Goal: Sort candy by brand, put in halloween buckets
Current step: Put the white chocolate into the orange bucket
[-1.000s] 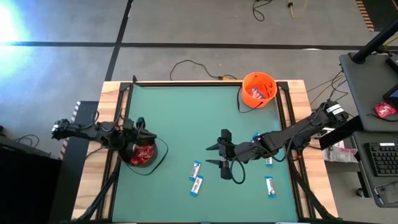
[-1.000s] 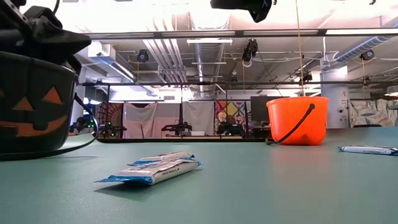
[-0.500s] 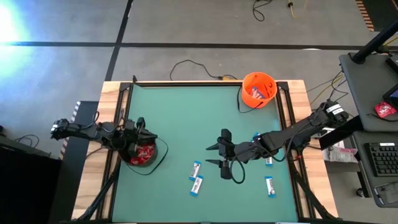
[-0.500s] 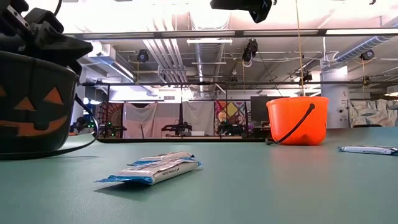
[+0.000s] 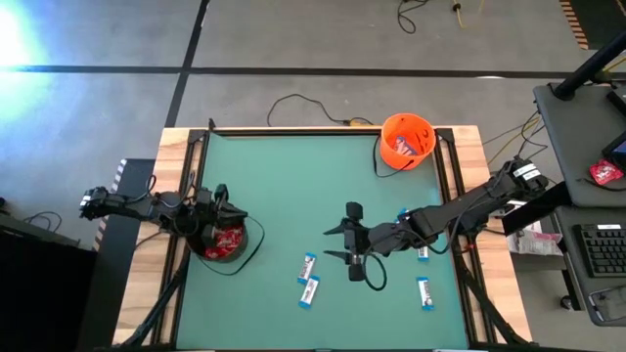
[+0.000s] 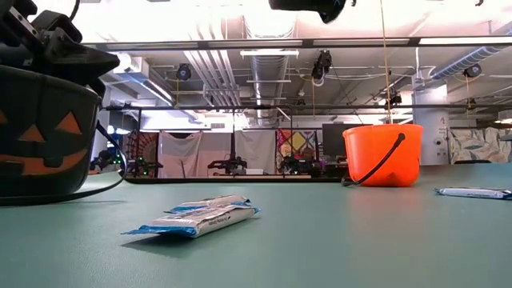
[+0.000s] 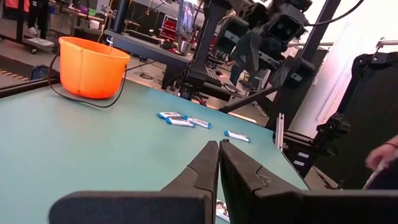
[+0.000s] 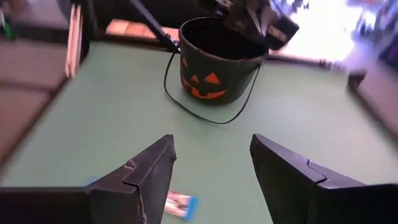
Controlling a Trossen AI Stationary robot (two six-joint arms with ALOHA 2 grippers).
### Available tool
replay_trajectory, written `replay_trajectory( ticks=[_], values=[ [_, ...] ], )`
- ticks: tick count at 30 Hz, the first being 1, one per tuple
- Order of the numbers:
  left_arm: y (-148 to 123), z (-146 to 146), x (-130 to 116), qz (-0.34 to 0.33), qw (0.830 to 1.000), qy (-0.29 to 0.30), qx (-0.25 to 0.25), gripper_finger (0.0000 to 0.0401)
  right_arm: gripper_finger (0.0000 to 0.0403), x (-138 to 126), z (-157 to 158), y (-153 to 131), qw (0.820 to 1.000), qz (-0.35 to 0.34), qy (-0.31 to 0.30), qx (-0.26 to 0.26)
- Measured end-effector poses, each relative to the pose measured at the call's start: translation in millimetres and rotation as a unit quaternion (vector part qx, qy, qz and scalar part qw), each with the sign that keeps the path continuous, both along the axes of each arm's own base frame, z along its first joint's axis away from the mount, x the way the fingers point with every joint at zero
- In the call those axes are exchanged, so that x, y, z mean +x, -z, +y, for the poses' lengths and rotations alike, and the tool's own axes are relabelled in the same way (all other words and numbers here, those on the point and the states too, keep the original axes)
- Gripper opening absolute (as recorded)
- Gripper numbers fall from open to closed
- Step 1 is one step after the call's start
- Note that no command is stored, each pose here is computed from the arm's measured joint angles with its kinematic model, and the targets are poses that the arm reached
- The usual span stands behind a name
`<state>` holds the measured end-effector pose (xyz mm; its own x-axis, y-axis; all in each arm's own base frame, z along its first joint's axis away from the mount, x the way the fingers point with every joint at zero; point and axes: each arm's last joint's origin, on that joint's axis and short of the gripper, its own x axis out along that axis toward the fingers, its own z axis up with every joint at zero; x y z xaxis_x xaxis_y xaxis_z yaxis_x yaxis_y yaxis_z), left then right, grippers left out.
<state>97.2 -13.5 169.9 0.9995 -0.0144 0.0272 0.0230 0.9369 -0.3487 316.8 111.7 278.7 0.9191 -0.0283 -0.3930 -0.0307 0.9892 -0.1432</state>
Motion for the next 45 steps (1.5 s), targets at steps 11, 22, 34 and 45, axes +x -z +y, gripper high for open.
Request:
replay_trajectory(
  ticks=[11, 22, 34, 45],
  values=[
    [0.1, 0.0, 0.0, 0.001, 1.0, 0.0, 0.0, 0.0, 0.0208, 7.2, -6.9, -12.0, 0.961, -0.05, -0.087, -0.259],
    [0.1, 0.0, 0.0, 0.0, 1.0, 0.0, -0.001, 0.0, 0.0208, 4.5, -20.3, -11.5, 0.937, 0.002, 0.103, -0.333],
    [0.0, 0.0, 0.0, 0.0, 1.0, 0.0, -0.001, 0.0, 0.0208, -8.7, -4.4, 15.3, 0.996, 0.087, 0.022, -0.011],
    [-0.3, 0.0, 0.0, -0.001, 1.0, 0.0, -0.001, 0.0, 0.0208, -16.3, 9.2, 21.7, 0.814, 0.133, 0.245, 0.51]
  ],
)
